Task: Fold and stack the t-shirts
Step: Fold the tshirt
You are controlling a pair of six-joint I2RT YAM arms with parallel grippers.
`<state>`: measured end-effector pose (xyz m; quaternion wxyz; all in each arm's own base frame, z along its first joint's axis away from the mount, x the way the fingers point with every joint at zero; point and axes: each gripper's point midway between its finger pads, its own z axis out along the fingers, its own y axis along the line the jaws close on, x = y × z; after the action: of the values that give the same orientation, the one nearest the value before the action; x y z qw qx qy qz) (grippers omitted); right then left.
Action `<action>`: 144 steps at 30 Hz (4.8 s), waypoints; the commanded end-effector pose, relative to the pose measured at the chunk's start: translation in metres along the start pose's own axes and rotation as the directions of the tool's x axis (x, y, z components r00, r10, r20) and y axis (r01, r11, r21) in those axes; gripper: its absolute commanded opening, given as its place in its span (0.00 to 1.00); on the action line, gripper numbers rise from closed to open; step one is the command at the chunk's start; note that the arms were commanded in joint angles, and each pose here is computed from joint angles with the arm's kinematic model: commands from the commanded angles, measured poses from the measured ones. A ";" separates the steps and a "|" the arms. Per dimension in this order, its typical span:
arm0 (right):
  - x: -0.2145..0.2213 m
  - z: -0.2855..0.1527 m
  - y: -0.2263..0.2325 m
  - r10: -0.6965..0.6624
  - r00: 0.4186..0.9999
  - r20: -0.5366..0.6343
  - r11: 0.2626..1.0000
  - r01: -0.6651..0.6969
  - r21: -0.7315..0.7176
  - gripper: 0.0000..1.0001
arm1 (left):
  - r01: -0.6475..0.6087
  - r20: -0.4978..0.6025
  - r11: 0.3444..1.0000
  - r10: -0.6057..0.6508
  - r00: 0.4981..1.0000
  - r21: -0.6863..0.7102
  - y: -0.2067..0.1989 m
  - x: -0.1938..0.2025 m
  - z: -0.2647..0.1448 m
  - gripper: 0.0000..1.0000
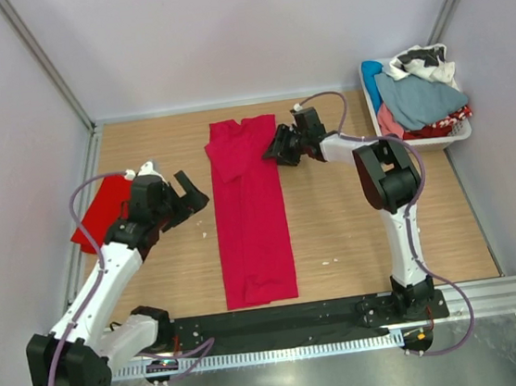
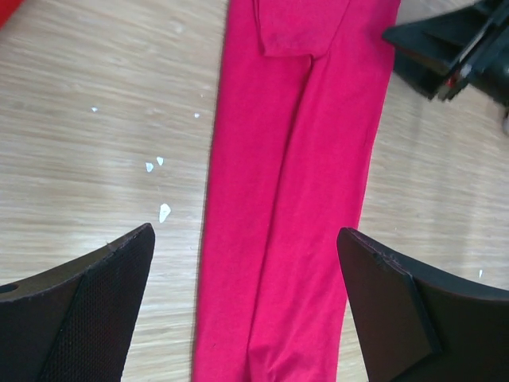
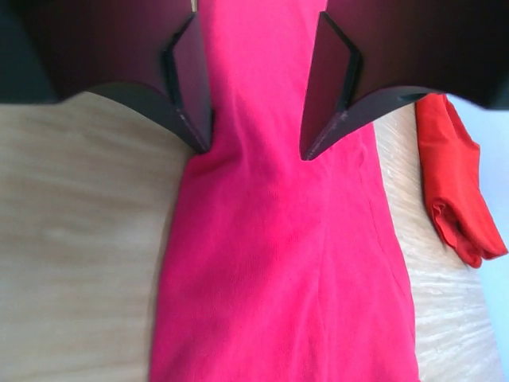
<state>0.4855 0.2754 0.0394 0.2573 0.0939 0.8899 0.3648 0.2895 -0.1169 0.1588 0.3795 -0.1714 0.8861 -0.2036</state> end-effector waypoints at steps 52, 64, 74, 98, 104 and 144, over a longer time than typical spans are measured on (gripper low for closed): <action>0.294 -0.210 -0.011 -0.102 0.949 -0.299 0.966 0.167 0.199 0.47 | -0.019 -0.403 0.997 0.049 0.914 0.079 0.012 0.209 -0.004 0.57; 0.316 -0.204 -0.027 -0.112 0.942 -0.316 0.947 0.197 0.252 0.14 | -0.027 -0.426 0.998 0.051 0.903 0.062 0.020 0.224 -0.008 0.45; 0.315 -0.218 -0.038 -0.098 0.953 -0.285 0.949 0.176 0.262 0.02 | -0.032 -0.447 0.999 0.045 0.893 0.038 0.027 0.233 -0.008 0.37; 0.327 -0.236 -0.065 -0.060 0.956 -0.288 0.946 0.146 0.288 0.02 | -0.045 -0.451 0.998 0.016 0.892 -0.052 0.052 0.246 -0.013 0.20; 0.326 -0.233 -0.063 -0.060 0.958 -0.281 0.951 0.141 0.276 0.02 | -0.039 -0.461 0.998 0.016 0.887 -0.040 0.050 0.252 -0.018 0.42; 0.121 -0.210 0.049 -0.291 0.954 0.075 0.917 0.255 0.308 0.01 | -0.136 -0.182 0.990 0.138 0.973 0.028 -0.086 0.096 0.004 0.00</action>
<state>0.2342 0.2297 0.1240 0.2993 0.0408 0.9327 0.1971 0.2066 -0.2441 0.1225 0.2775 -0.1010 0.9288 -0.2238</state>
